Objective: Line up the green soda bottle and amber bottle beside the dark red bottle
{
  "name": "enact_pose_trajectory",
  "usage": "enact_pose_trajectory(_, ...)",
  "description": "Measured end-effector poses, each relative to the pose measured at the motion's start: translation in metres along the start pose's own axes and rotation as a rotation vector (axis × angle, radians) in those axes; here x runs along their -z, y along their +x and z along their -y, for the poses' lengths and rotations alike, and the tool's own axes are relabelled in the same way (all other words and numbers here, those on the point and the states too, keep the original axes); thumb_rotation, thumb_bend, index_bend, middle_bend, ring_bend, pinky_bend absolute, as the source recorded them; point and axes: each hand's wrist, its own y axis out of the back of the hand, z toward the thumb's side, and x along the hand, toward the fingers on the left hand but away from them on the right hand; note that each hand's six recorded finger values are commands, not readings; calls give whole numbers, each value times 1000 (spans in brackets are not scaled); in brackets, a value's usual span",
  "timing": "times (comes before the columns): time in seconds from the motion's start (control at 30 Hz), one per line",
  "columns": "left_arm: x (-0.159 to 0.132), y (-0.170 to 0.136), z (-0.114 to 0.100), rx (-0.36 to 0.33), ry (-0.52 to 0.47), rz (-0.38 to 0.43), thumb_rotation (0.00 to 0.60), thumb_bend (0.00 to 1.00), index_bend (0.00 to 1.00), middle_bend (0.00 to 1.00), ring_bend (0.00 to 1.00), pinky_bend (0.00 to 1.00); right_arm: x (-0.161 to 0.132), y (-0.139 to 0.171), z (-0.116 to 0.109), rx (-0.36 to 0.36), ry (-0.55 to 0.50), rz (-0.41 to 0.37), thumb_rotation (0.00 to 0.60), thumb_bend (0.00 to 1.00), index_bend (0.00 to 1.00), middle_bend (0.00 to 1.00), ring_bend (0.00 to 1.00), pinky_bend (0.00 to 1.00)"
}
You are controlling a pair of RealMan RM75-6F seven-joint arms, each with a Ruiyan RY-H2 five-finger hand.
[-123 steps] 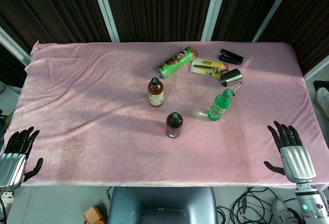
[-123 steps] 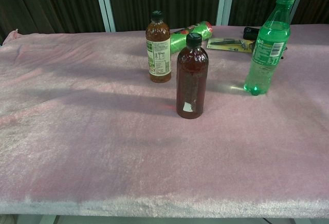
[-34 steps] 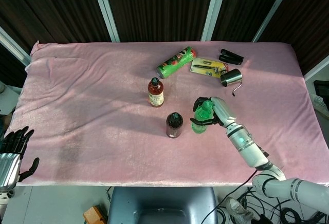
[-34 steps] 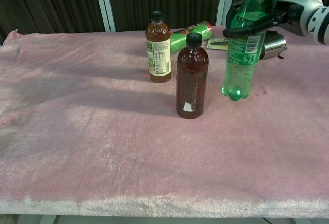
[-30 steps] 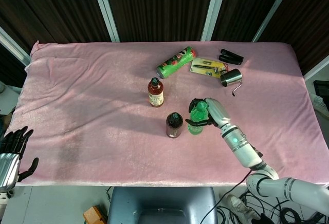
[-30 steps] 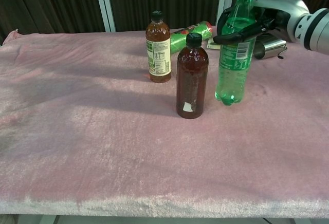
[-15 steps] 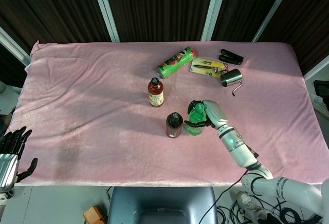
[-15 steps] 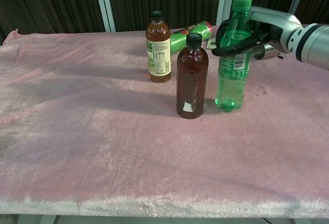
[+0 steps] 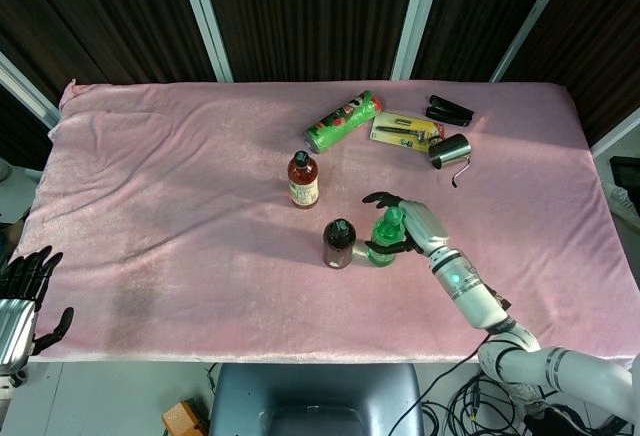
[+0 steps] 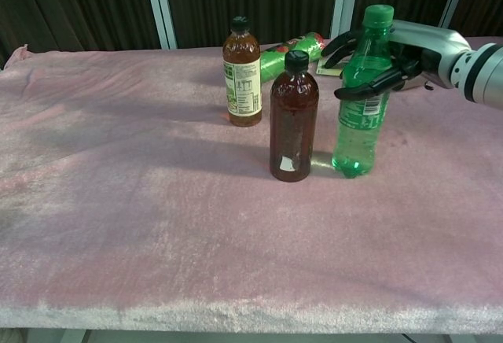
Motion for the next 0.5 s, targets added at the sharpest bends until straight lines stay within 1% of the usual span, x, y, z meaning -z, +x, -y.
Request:
enact_pose_trajectory(0.13,0,0,0,0,0,0,600,393,0,0,0,0,-2,2,-1,0,-7,-13,600,337,29,152,178,463)
enact_pose_trajectory(0.2,0,0,0,-1,0,-1,600,393,0,0,0,0,-4,5,-3,3,-11,-24,600,337,3,124,155,440)
enact_pose_trajectory(0.5,2,0,-3,-8,-8,-4,600,393,0,0,0,0,-9,26,-23,36,-11,-57,600,322,0,37,73,341)
